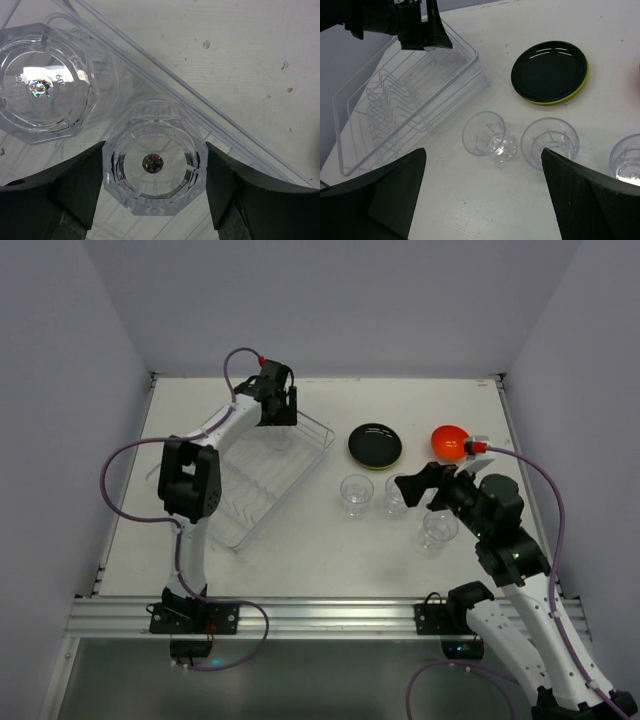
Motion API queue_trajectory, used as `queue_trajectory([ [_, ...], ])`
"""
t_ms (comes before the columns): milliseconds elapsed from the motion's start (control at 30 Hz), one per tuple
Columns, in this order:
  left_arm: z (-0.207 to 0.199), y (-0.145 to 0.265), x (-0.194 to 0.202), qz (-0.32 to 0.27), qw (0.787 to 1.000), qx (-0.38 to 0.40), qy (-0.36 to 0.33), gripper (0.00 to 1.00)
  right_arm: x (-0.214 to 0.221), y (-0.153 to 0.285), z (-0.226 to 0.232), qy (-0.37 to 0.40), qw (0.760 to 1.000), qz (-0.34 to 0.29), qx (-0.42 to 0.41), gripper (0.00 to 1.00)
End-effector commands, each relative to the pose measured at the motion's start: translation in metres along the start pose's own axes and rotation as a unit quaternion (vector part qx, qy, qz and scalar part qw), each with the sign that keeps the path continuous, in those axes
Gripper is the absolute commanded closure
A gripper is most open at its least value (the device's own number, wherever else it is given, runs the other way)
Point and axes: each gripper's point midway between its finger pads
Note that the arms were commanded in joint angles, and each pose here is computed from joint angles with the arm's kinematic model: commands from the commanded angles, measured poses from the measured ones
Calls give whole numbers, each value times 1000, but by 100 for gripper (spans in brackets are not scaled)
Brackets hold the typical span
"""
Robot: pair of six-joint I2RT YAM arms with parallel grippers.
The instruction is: Unload the mixed dishes from the dish rack
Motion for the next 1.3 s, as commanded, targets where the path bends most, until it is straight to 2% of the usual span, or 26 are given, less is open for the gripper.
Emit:
queue_trajectory([
  [0,-3,-5,1,-1,1000,15,-3,24,-5,-2,8,10,1000,-12,-23,1],
  [33,-4,-6,1,-1,1000,18,1,29,-4,-2,8,10,1000,-9,-23,1],
  [100,-4,-5,3,1,1000,18,2,30,-5,-2,9,11,1000,-8,-26,1],
  [133,-4,-5,3,1,1000,18,4,45,-4,-1,10,10,1000,-8,-27,1],
  [200,-5,1,3,2,1000,22,6,65,-4,-1,10,10,1000,-9,-27,1],
  [233,-5,5,2,0,1000,24,11,85,-4,-1,10,10,1000,-9,-28,1],
  [267,-7,10,0,-3,999,30,15,95,-3,-1,10,9,1000,-8,-29,1],
  [300,-10,23,-7,-12,999,42,18,100,-4,-1,10,9,1000,-8,-29,1],
  [367,-15,40,-10,-23,998,52,26,100,-3,-1,10,9,1000,-7,-28,1],
  [400,-24,64,-21,-49,996,66,24,100,-3,-2,9,8,1000,-7,-25,1],
  [633,-34,151,-35,-137,988,70,16,100,-1,-5,7,8,1000,-3,-21,1],
  [833,-59,232,-21,-178,971,158,1,100,-1,-5,5,9,1000,-5,-18,1],
  [867,-66,263,-28,-209,958,197,6,100,-1,-5,7,10,1000,-6,-22,1],
  [933,-86,282,-4,-193,941,280,-4,100,-1,-2,17,14,998,-6,-53,1],
  [967,-90,315,-13,-229,917,327,6,100,-2,-1,22,18,997,-8,-68,1],
  [1033,-103,325,13,-203,895,396,14,100,1,2,36,24,993,-12,-111,1],
  [1067,-104,346,8,-226,875,427,23,100,1,4,40,27,991,-20,-127,1],
  [1133,-111,348,31,-189,863,467,34,100,2,5,48,28,987,-24,-155,1],
  [1167,-114,365,29,-205,842,498,36,100,4,9,59,31,982,-19,-185,1],
  [1200,-120,377,38,-188,822,535,44,100,2,11,65,32,978,-24,-205,1],
  [1233,-123,369,54,-170,814,553,51,100,2,14,72,32,973,-25,-226,1],
  [1267,-125,391,49,-198,781,590,52,100,4,21,83,31,965,-20,-261,1],
])
Point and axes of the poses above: each gripper's point midway between its finger pads, its own y axis back along the fingers, its own z axis along the line the jaws close on, x = y × z, and after that the axes turned 2 degrees about y, right-handed
